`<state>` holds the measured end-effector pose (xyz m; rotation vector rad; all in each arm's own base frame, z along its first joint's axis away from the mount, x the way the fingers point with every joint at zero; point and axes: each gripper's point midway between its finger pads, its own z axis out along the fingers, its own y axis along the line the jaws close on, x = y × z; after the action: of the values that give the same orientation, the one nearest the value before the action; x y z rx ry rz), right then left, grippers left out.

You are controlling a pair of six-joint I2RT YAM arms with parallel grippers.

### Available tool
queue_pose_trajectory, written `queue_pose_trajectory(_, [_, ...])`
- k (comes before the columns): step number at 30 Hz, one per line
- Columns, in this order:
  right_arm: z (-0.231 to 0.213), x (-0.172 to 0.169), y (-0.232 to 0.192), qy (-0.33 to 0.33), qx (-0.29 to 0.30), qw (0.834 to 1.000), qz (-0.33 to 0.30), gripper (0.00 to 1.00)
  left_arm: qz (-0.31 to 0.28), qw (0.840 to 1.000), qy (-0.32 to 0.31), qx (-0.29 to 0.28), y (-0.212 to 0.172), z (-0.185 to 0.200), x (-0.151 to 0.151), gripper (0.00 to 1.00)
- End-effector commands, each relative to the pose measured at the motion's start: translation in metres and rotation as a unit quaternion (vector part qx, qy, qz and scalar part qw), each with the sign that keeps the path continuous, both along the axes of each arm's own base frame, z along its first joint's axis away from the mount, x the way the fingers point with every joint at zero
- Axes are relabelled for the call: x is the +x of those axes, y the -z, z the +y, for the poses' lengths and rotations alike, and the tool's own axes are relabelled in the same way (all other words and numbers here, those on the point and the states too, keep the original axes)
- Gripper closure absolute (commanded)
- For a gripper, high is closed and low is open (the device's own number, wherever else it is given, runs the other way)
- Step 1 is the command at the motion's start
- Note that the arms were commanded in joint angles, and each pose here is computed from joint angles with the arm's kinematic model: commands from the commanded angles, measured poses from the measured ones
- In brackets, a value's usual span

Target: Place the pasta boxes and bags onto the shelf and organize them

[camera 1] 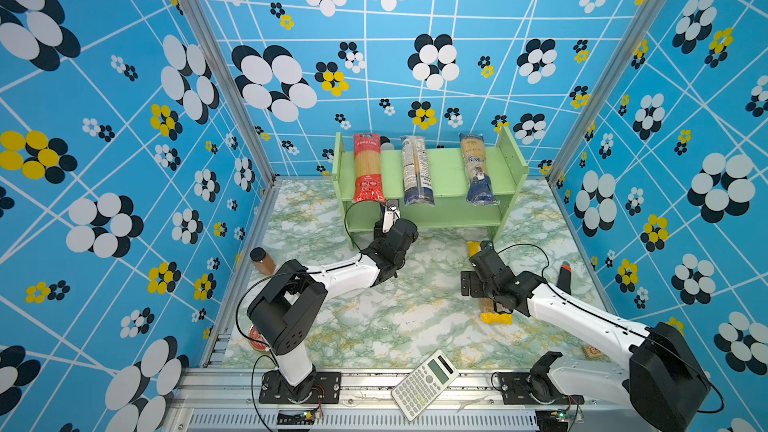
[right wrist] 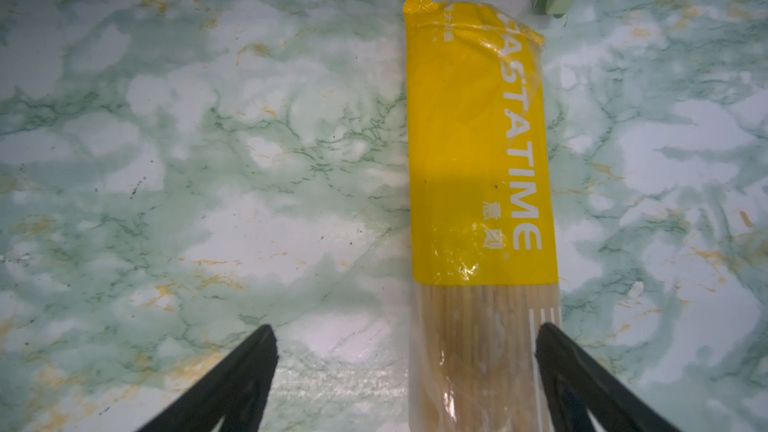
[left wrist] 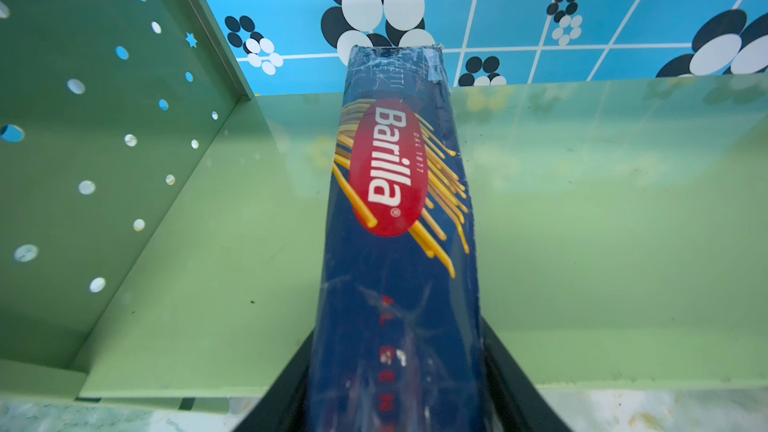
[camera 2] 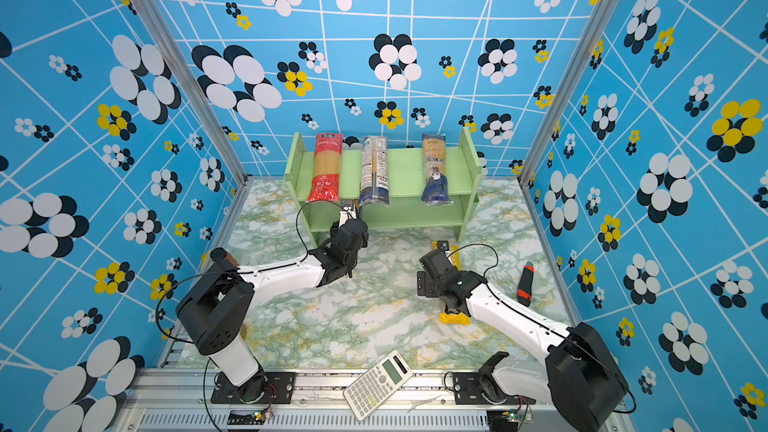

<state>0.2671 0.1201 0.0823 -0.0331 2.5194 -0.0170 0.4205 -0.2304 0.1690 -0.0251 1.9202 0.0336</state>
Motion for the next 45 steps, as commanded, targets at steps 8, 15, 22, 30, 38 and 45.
queue_pose_trajectory(8, [-0.006,-0.005,-0.003,0.005,-0.005,1.000,0.007,0.01,-0.050,0.997,-0.037,-0.037,-0.029,0.013,0.008,0.42])
queue_pose_trajectory(15, [-0.007,-0.006,-0.004,0.005,-0.005,1.000,0.006,0.01,-0.044,0.997,-0.039,-0.040,-0.025,0.016,0.003,0.16])
queue_pose_trajectory(22, [-0.008,-0.006,-0.007,0.001,-0.007,1.000,0.003,0.01,-0.038,0.998,-0.034,-0.034,-0.020,0.012,-0.007,0.01])
queue_pose_trajectory(30, [-0.009,-0.008,-0.010,-0.005,-0.011,1.000,0.002,0.01,-0.044,0.998,-0.023,-0.024,-0.022,0.006,-0.026,0.01])
queue_pose_trajectory(38, [-0.014,-0.011,-0.016,0.001,-0.012,1.000,-0.006,0.01,-0.040,0.999,-0.015,-0.007,-0.023,0.004,-0.050,0.01])
queue_pose_trajectory(45, [-0.024,-0.016,-0.020,0.028,-0.008,1.000,-0.010,0.01,-0.024,1.000,-0.012,-0.002,-0.017,0.007,-0.074,0.01])
